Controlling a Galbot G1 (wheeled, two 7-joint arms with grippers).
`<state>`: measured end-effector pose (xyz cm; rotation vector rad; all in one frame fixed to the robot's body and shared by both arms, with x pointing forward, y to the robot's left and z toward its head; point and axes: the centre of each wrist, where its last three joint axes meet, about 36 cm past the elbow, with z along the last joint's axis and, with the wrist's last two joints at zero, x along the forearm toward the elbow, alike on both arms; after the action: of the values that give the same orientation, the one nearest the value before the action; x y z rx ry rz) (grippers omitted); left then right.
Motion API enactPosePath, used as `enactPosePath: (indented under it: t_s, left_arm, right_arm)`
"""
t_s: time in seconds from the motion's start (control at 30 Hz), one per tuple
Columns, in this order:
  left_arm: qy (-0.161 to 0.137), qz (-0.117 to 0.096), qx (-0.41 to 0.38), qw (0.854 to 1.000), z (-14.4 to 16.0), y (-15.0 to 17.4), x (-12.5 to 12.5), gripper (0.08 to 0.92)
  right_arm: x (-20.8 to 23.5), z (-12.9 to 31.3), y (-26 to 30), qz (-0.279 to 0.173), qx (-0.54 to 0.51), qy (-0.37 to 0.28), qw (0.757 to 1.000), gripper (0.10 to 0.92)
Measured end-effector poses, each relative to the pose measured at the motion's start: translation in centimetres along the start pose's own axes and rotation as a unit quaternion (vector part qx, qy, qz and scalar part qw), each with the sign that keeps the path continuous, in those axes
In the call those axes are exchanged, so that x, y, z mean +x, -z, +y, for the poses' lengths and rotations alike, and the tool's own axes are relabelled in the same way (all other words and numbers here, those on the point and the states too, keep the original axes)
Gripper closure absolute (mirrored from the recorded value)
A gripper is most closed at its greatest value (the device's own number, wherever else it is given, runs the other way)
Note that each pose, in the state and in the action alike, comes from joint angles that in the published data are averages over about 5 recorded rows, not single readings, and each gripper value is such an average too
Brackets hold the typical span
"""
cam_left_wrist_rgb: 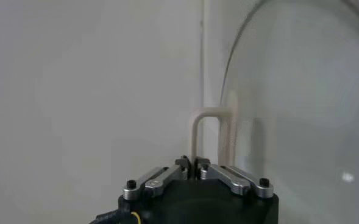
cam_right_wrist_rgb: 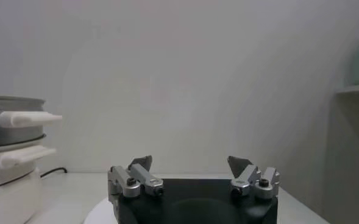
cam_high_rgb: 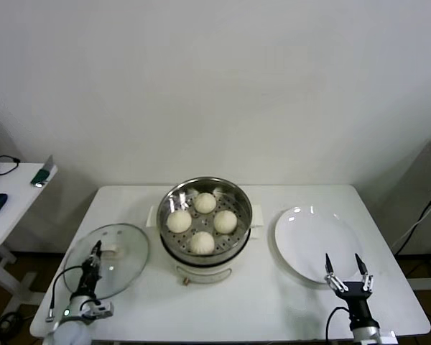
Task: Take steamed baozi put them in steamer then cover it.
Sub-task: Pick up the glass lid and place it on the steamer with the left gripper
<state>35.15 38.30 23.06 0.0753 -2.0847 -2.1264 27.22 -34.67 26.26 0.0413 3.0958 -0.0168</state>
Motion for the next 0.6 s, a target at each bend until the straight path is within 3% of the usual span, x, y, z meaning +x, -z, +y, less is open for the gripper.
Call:
enactPosePath:
  t_s: [0.3,0.6]
  left_arm:
    - [0.025,0.006,0.019,0.999,2.8,-0.5,-0.1,0.858]
    - [0.063,0.016,0.05,0.997,10.4,-1.5,-0.8,0.858]
  right_arm:
    - [0.0,-0.3,0.1,0.0,0.008,-0.001,1.0,0.2]
    - [-0.1,-0.5,0.1,0.009,0.017,-0.008,1.0,0.2]
